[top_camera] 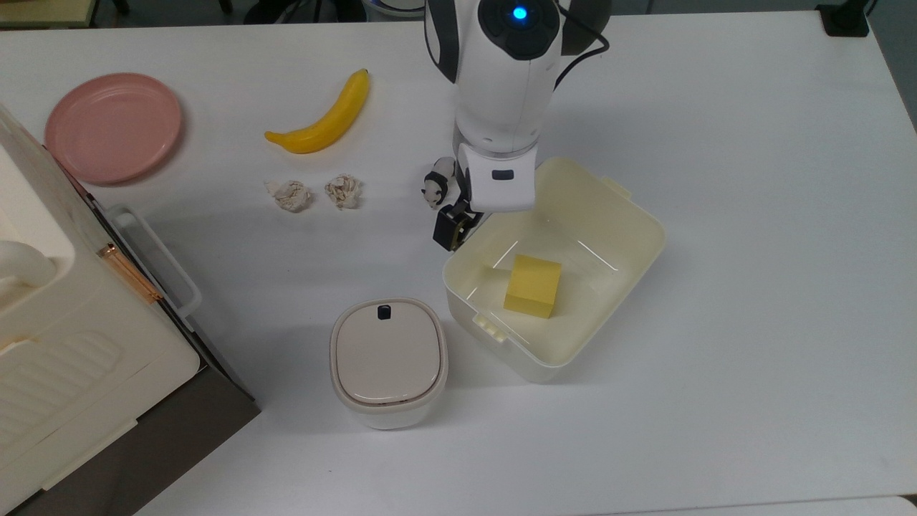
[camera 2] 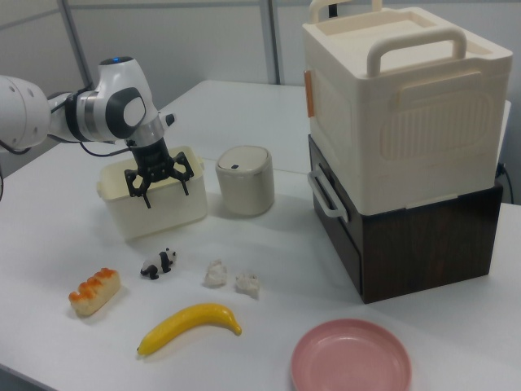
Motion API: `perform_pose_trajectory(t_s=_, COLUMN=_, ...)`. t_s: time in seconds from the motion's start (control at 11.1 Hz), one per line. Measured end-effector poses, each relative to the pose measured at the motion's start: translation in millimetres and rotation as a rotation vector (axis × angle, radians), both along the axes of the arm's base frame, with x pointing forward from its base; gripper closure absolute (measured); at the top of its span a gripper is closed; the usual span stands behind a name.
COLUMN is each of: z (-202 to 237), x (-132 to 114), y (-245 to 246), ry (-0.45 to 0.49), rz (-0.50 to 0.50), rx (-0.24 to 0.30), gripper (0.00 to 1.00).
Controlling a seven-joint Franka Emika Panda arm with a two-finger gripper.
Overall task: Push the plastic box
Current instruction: 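Push the cream plastic box across the table away from the gripper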
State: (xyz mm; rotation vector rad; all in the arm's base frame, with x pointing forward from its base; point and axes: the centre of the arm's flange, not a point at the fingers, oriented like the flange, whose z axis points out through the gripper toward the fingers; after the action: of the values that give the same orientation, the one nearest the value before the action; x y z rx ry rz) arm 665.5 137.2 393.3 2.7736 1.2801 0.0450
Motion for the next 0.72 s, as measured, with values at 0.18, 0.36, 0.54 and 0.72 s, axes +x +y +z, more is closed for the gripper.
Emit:
perform_pose_trajectory(t_s=0.18, z=10, x=5, y=7, ry=-0.023, rz=0.008, rx=0.005, gripper=0.0)
perform_pose_trajectory(t_s=0.36, z=21, x=11, y=8, ry=-0.049, rz=0.008, rx=0.011, gripper=0.0)
perform_pose_trajectory(t_s=0.54, z=27, x=13, y=9, ry=-0.062, rz=0.008, rx=0.013, gripper=0.0)
perform_pose_trajectory(t_s=0.72, z=27, x=13, y=9, ry=-0.061, rz=0.008, rx=0.013, gripper=0.0)
